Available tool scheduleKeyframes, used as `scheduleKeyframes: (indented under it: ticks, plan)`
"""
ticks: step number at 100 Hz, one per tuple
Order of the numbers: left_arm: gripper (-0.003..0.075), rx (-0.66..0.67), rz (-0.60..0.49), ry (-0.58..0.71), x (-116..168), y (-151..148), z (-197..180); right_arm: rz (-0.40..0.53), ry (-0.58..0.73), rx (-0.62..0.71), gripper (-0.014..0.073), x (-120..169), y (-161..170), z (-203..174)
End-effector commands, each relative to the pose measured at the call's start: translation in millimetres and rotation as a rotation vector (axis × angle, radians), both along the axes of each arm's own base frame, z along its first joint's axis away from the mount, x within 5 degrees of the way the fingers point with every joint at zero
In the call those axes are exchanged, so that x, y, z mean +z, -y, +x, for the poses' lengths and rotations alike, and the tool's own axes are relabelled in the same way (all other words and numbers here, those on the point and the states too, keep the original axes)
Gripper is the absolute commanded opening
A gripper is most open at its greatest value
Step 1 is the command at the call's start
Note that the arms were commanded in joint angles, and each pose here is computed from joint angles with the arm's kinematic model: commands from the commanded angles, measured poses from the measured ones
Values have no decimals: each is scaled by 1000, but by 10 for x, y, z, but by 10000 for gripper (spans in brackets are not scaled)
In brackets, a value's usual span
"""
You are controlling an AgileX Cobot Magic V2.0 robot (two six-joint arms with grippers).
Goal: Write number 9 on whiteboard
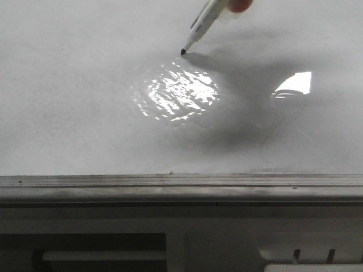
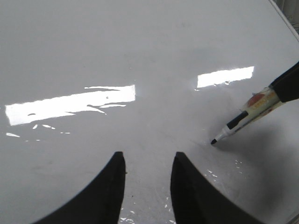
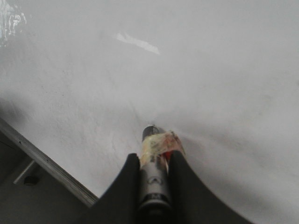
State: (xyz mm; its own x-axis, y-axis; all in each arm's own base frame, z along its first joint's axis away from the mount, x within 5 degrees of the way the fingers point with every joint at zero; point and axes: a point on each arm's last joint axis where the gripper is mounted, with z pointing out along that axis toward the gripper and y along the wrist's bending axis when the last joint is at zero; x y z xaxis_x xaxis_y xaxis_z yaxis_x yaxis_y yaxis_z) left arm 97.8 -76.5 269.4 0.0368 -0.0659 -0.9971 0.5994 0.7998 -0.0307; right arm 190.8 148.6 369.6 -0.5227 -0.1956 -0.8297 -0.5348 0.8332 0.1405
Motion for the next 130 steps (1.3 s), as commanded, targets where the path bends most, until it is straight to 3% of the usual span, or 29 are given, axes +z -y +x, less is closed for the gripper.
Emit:
scheduleKeyframes:
  ticks: [1, 14, 28, 58, 73, 95, 130]
  plan:
    - [204, 18, -59, 64, 144, -12, 13, 60, 78, -3, -75, 171, -73, 105]
    - [204, 17, -55, 59, 138, -11, 13, 1, -7, 30, -75, 30, -225, 154]
    - [204, 17, -55, 59, 138, -11, 13, -72, -61, 32, -75, 10, -139, 60]
    - [204, 17, -55, 59, 138, -11, 13, -65, 41, -17, -75, 363, -37, 150]
    - [204, 14, -47, 48, 126, -7, 13, -90, -22, -15, -75, 251, -48, 147]
    - [204, 4, -22, 16, 90, 2, 11, -84, -232, 31, -75, -275, -137, -10]
    - [330, -109, 70, -18, 7, 123, -58, -12, -227, 203, -75, -5, -465, -316]
